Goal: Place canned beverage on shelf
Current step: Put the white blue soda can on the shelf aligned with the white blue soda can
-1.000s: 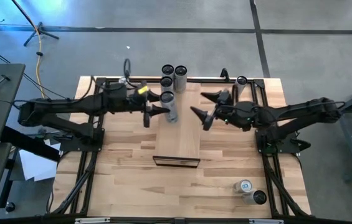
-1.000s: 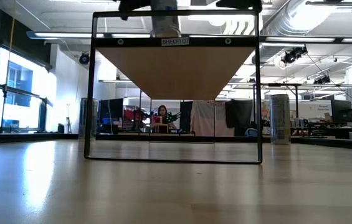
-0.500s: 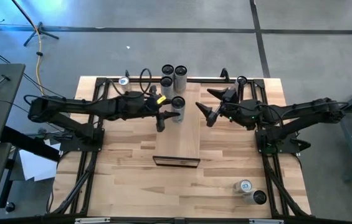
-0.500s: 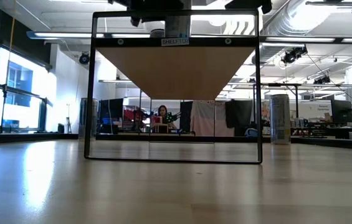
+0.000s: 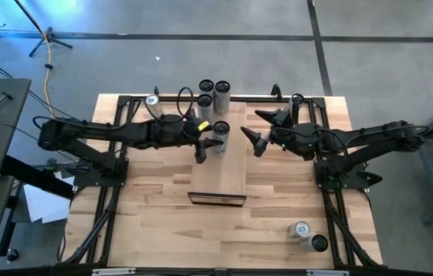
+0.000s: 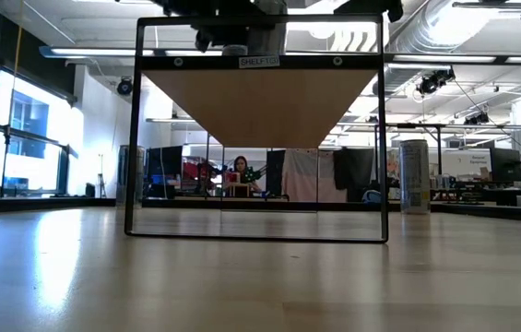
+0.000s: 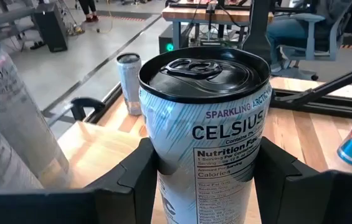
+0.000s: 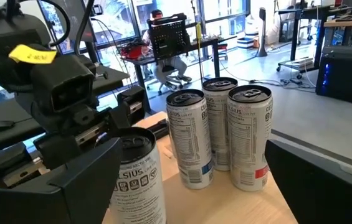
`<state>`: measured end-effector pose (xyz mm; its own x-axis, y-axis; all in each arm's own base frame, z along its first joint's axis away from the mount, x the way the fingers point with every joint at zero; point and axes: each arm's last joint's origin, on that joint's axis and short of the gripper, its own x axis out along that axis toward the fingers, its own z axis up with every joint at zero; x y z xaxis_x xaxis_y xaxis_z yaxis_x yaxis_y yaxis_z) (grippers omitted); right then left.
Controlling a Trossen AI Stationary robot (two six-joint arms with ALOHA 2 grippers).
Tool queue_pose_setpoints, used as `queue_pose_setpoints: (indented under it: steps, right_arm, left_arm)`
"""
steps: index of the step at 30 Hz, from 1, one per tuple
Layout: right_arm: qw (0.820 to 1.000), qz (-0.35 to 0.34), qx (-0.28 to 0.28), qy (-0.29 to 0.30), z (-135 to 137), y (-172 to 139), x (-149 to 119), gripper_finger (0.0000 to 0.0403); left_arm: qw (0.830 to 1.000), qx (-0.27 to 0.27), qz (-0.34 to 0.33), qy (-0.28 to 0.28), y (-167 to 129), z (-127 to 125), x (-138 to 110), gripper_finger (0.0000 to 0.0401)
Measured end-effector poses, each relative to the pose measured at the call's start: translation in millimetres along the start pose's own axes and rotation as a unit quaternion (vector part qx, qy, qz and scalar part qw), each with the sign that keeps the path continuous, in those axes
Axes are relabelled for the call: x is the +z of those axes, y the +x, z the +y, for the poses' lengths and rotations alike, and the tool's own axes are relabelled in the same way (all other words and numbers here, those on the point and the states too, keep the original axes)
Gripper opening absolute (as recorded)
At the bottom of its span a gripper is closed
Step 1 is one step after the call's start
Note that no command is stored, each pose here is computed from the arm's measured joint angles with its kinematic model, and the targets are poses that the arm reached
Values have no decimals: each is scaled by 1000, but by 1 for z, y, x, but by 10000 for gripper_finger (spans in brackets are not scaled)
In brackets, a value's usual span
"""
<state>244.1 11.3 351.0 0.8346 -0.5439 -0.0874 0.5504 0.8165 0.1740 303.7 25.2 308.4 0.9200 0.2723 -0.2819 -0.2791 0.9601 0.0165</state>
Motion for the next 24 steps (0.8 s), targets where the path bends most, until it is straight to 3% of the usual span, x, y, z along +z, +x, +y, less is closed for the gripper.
queue_pose_setpoints:
  steps: [6, 17, 24]
  right_arm:
    - [1000, 0, 0, 3, 0, 0, 0, 381]
    - [1000, 1, 3, 6, 0, 0, 0, 381]
    - [1000, 1, 3, 8, 0, 0, 0, 381]
  left_arm:
    - [1000, 1, 13, -13, 0, 0, -3, 164]
    - [999, 2, 17, -39, 0, 0, -3, 224]
    - [999, 2, 17, -37, 0, 0, -3, 235]
